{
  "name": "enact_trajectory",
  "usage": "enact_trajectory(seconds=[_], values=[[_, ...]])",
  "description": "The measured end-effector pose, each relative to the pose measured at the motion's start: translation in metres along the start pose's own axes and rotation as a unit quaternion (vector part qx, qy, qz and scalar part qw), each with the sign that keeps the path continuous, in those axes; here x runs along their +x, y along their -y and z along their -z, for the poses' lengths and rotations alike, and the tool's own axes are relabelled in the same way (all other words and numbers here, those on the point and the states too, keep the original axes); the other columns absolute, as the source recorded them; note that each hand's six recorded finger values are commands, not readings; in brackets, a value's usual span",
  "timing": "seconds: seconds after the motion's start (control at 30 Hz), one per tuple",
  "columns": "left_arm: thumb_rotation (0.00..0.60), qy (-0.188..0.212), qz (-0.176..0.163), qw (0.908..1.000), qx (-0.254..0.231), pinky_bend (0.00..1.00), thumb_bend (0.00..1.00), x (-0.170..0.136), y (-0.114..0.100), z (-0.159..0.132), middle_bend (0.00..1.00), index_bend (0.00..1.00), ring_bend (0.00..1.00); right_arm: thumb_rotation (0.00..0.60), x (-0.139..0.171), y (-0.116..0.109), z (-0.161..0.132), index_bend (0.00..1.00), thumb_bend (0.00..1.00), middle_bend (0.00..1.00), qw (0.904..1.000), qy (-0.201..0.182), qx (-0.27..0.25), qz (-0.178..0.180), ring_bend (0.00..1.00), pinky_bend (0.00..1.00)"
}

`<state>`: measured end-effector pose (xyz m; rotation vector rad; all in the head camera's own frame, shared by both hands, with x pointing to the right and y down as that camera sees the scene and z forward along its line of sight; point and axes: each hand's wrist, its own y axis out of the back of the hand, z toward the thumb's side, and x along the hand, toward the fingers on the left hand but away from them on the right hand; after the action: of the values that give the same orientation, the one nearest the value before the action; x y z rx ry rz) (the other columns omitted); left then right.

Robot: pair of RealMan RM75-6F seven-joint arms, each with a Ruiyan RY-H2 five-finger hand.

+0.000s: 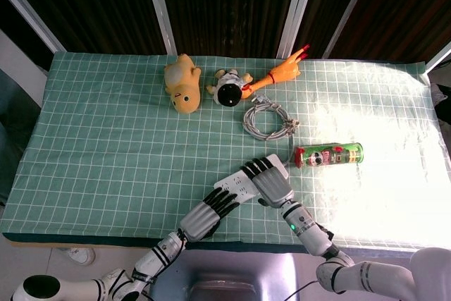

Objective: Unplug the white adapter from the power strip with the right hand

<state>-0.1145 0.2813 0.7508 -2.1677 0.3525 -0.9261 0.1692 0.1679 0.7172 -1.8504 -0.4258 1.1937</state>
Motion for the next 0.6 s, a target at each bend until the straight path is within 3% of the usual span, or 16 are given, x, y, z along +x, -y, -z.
enact_trajectory(seconds=[0.6], values=[[0.596,0.007,0.001,1.0,-0.001,0.01,0.74,-0.0025,-0.0007,-0.0052,0.0,0.0,0.0,0.6,-0.0026,-0.0024,-0.0052,0.5,0.38,0.37,0.9997,0.0,0.017,0.018,0.33,0.38]])
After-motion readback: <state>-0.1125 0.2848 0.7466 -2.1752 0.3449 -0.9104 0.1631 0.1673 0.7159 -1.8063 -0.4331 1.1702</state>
